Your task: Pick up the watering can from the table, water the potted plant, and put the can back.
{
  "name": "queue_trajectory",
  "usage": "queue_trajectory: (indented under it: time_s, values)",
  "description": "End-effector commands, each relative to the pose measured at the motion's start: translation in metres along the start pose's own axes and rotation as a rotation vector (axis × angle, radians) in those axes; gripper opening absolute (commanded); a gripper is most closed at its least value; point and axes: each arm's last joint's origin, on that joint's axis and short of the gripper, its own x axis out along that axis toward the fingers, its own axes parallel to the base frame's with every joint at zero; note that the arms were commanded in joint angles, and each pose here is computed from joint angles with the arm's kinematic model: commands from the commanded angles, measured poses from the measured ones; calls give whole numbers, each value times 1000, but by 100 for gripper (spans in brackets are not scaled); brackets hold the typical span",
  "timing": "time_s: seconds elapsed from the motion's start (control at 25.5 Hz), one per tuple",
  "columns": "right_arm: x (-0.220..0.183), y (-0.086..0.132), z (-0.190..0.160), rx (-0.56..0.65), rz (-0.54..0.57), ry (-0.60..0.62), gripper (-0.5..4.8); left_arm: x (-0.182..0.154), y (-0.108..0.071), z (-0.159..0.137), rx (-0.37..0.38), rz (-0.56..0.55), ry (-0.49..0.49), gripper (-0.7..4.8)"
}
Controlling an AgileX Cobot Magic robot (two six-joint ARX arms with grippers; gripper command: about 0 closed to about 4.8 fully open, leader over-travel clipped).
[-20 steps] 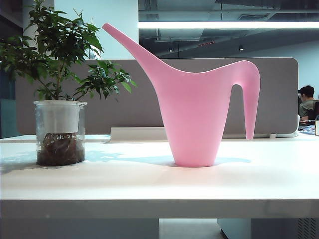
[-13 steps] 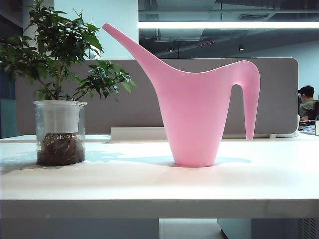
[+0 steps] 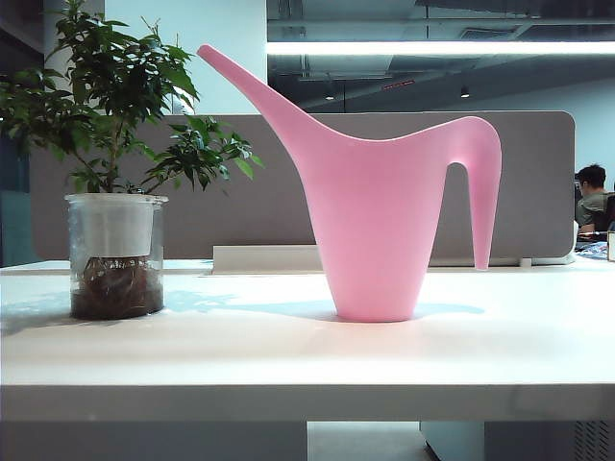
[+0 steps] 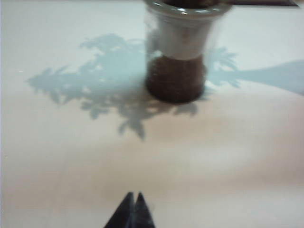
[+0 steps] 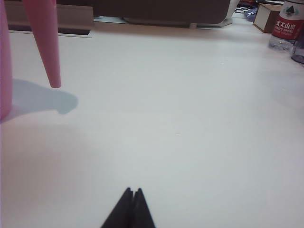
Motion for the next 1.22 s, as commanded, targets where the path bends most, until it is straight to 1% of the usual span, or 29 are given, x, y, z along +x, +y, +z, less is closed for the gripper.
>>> queue_trajectory:
  time_s: [0.04, 0.08, 0.12, 0.2, 0.27, 0.39, 0.51, 0.59, 0.63, 0.67, 0.79, 0.82, 0.9, 1.02, 1.22]
  values:
    - [0, 0, -1, 3, 0, -8, -5, -13, -4, 20, 23, -43, 95, -5]
    - [0, 0, -1, 3, 0, -8, -5, -16, -5, 27, 29, -56, 101, -5]
    - [0, 0, -1, 3, 1, -8, -5, -20, -9, 42, 38, -90, 52, -5]
    - [0, 0, -1, 3, 0, -8, -5, -29, -12, 61, 51, -134, 11, -5]
    - [0, 0, -1, 3, 0, -8, -5, -37, -14, 76, 57, -161, -8, -5]
    - [0, 0, -1, 3, 0, -8, -5, -53, -15, 97, 60, -193, -9, -5]
    - [0, 0, -1, 3, 0, -8, -5, -75, -16, 116, 73, -303, 5, -5]
    - [0, 0, -1, 3, 0, -8, -5, -100, -15, 135, 114, -426, -45, -5]
    - [0, 0, -1, 3, 0, -8, -5, -105, -15, 139, 130, -463, -69, -5]
    - [0, 0, -1, 3, 0, -8, -5, -111, -15, 143, 163, -492, -98, -5]
    - [0, 0, -1, 3, 1, -8, -5, -116, -14, 143, 189, -493, -113, -5]
    - [0, 0, -1, 3, 0, -9, -5, -116, -13, 140, 208, -485, -87, -5]
    - [0, 0, -1, 3, 0, -8, -5, -116, -13, 135, 209, -485, -42, -5]
    - [0, 0, -1, 3, 0, -8, -5, -116, -13, 134, 214, -474, -33, -5]
    - [0, 0, -1, 3, 0, -8, -5, -114, -9, 133, 213, -360, -22, -5]
